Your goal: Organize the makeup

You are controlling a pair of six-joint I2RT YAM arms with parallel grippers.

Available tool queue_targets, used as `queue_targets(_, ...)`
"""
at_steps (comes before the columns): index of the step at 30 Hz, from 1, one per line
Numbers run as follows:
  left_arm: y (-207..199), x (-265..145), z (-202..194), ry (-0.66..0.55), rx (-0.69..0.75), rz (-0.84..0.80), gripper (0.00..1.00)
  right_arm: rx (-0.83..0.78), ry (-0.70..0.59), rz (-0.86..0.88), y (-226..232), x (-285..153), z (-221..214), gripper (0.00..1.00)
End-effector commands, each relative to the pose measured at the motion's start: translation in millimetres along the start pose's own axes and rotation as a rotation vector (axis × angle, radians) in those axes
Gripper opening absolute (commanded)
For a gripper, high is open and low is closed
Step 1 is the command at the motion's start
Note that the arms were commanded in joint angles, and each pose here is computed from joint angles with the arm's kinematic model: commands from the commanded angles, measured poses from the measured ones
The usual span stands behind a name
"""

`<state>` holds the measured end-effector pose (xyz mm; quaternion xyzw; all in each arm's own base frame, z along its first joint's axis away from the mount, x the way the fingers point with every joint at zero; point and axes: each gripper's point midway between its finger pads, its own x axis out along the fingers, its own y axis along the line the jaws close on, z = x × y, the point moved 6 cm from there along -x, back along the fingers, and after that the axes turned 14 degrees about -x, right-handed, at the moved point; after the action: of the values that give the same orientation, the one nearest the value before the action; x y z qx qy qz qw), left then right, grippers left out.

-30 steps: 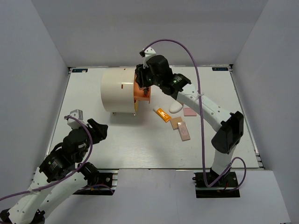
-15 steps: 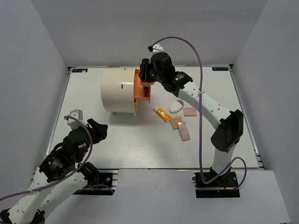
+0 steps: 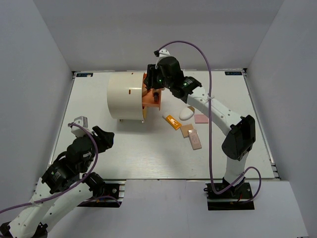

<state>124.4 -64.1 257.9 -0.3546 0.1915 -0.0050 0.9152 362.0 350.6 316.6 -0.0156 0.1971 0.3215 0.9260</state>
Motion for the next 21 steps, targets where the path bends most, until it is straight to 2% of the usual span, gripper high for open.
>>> queue_targets(1, 1.6, 1.2, -0.7, -0.004, 0.007, 0.009, 0.65, -0.021, -0.116, 0.106, 14.3, -15.3, 35.5, 0.48)
queue_targets(3, 0.7, 3.8, -1.6, -0.001, 0.02, 0.014, 0.61, -0.149, -0.174, 0.265, 27.0, -30.6, 46.8, 0.38)
queue_targets(4, 0.1, 5.1, -1.9, 0.0, 0.026, 0.016, 0.52, -0.201, -0.197, 0.311, 30.1, -36.1, 49.0, 0.3)
queue_targets(5, -2.3, 7.0, -1.5, -0.003, 0.026, 0.012, 0.48, -0.239, -0.224, 0.332, 31.2, -47.5, 52.2, 0.1)
queue_targets(6, -3.4, 9.0, -1.5, -0.004, 0.039, 0.011, 0.43, -0.297, -0.268, 0.355, 31.5, -52.8, 56.7, 0.01)
queue_targets(7, -5.0, 13.7, -3.2, 0.001, 0.053, 0.022, 0.34, -0.319, -0.283, 0.346, 27.8, -56.0, 58.8, 0.0)
queue_targets(8, -8.6, 18.1, -3.1, -0.007, 0.057, 0.016, 0.3, -0.333, -0.291, 0.334, 25.6, -60.2, 61.7, 0.0)
queue_targets(13, -31.3, 42.8, 9.6, -0.045, 0.147, 0.071, 0.25, -0.342, -0.26, 0.191, -18.4, -60.6, 54.2, 0.0)
queue_targets(16, -67.3, 58.4, 30.0, -0.112, 0.179, 0.026, 0.27, -0.334, -0.247, 0.142, -38.7, -65.1, 42.3, 0.0)
queue_targets(17, -73.3, 73.6, 26.9, -0.095, 0.212, 0.055, 0.33, -0.333, -0.248, 0.137, -41.1, -69.5, 41.6, 0.0)
queue_targets(21, -113.9, 113.3, 44.3, -0.09, 0.251, 0.056, 0.42, -0.307, -0.192, 0.098, -69.6, -71.6, 29.1, 0.0)
